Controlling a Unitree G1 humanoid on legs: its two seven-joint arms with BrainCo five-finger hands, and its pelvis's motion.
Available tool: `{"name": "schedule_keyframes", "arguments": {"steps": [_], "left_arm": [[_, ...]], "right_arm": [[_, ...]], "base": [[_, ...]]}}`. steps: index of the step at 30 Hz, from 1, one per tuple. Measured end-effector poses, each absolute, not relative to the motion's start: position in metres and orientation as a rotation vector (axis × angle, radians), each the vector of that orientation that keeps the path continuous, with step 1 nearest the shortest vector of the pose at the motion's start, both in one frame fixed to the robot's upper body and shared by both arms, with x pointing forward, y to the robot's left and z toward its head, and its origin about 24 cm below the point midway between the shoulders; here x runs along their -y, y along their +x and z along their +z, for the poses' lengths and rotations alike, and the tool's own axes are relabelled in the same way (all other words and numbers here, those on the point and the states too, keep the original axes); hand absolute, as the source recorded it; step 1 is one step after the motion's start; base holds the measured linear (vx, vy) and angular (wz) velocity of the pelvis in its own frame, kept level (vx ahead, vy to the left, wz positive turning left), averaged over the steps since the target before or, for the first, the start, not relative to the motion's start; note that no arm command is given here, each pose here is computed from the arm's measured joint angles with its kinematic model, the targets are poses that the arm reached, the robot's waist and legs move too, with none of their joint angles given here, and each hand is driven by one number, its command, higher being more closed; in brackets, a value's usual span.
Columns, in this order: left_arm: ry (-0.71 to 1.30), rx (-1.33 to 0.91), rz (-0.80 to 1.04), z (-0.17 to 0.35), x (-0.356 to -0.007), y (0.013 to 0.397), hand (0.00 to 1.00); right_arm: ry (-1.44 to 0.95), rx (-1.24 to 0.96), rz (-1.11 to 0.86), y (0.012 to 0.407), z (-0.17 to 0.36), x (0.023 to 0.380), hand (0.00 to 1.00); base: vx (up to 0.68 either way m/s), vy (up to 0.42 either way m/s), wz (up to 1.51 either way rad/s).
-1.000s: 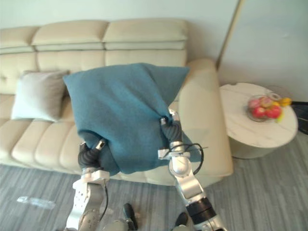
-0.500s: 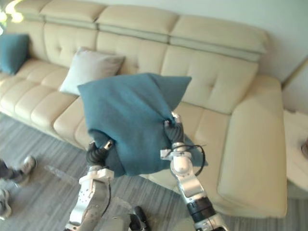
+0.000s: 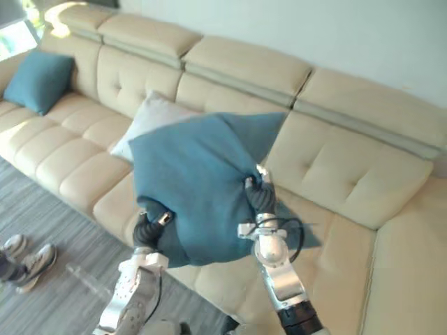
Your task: Pick up cushions and gather them together orderly.
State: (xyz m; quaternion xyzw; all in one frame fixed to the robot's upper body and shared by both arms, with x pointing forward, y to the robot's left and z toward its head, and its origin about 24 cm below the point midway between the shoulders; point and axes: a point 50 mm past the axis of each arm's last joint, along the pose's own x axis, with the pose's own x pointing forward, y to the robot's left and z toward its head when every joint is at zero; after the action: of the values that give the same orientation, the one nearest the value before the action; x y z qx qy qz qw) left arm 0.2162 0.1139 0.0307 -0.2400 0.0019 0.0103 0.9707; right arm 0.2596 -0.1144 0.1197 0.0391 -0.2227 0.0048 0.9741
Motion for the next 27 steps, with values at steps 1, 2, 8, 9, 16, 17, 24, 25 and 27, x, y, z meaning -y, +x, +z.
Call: {"name": "schedule_keyframes", "arguments": {"steps": [1,2,8,9,16,17,24,25,27], "left_arm": [[-0.488,-0.008,0.018,0.03,-0.113,0.215,1.0],[-0.476,-0.026,0.025,0.024,-0.116,0.213,1.0],[-0.462,-0.106,0.029,0.009,-0.115,0.199,1.0],[-0.462,-0.107,0.03,0.009,-0.115,0.199,1.0],[-0.463,-0.106,0.033,0.009,-0.115,0.199,1.0],[-0.463,-0.104,0.035,0.009,-0.116,0.199,1.0],[-0.459,-0.04,0.068,0.02,-0.123,0.213,1.0],[-0.448,-0.033,0.064,0.022,-0.124,0.214,1.0],[-0.427,-0.02,0.055,0.024,-0.125,0.216,1.0]], "right_arm": [[0.073,0.45,0.013,0.26,0.119,0.115,1.0],[0.072,0.423,0.006,0.261,0.111,0.115,1.0],[0.077,0.314,0.005,0.255,0.088,0.115,1.0],[0.077,0.314,0.009,0.255,0.088,0.114,1.0],[0.054,0.319,0.017,0.255,0.089,0.113,1.0],[0.052,0.321,0.019,0.256,0.089,0.113,1.0],[-0.019,0.31,0.044,0.271,0.088,0.114,1.0],[-0.039,0.301,0.043,0.272,0.085,0.118,1.0],[-0.046,0.294,0.043,0.272,0.084,0.119,1.0]], "base": [[0.42,0.575,-1.9],[0.4,0.61,-1.7],[0.12,0.304,-0.99],[0.01,0.217,-0.79],[-0.01,0.02,-0.71],[-0.02,-0.036,-0.68],[-0.08,-0.061,-0.28],[-0.08,-0.022,0.49],[-0.05,-0.049,0.44]]}}
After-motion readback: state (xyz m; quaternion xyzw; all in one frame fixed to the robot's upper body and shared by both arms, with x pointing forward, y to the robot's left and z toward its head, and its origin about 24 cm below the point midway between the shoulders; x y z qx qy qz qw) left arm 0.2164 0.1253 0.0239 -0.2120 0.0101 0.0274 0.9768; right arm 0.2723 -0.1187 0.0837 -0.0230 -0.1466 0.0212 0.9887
